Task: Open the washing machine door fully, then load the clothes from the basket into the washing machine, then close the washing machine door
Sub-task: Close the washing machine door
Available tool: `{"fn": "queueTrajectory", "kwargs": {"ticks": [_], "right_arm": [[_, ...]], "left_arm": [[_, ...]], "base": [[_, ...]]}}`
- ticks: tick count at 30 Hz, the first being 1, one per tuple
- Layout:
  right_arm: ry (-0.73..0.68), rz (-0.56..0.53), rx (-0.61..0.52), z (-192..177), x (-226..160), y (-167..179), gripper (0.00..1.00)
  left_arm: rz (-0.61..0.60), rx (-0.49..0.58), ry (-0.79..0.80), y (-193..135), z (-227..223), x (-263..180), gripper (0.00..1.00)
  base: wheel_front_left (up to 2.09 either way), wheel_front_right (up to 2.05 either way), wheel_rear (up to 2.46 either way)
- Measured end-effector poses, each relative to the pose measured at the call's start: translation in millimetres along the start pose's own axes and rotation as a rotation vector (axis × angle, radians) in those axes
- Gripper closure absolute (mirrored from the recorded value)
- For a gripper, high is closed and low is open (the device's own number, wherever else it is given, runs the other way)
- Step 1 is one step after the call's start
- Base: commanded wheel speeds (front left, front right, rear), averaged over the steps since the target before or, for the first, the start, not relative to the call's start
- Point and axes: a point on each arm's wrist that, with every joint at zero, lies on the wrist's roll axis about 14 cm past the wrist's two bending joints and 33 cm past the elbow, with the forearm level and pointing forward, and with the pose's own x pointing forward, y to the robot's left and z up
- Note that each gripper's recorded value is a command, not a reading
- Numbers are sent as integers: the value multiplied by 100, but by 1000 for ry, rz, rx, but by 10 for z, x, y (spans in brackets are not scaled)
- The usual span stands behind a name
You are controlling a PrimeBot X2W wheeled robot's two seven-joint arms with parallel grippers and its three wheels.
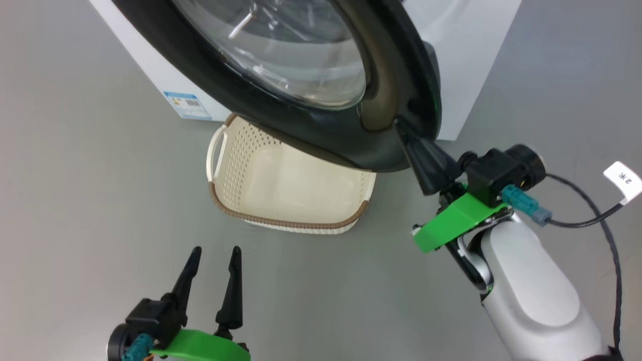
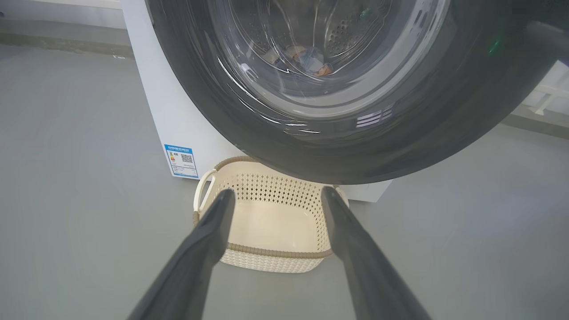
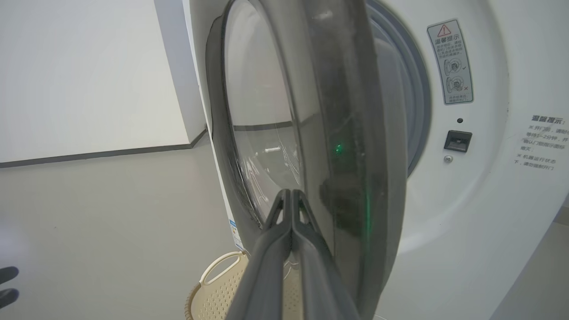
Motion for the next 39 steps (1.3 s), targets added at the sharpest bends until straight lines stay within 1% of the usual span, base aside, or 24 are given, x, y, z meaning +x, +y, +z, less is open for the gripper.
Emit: {"fn": "queueTrajectory", "kwargs": {"ticks": [10,16,21,28,31,39], "right_arm": [[-9,-24,-1,-79,152,-217,100],[-44,-37,-27,13,262,-382,100],[-53,-47,-56,1,332,-558,100],[-98,-63,-104,37,547,-876,100],[-119,-56,-123,57,650,-956,100],[-177,-62,-194,149,976,-1293,100]], "left_arm": [[33,7,30,69,-97,57,0],[40,-8,47,63,-159,102,0],[34,-16,59,18,-205,141,0],[4,-27,20,-106,-110,342,0],[4,-37,9,-133,-83,390,0],[8,-55,25,-163,-156,492,0]], "base": [[0,0,0],[0,0,0],[0,0,0],[0,0,0],[0,0,0],[0,0,0]]}}
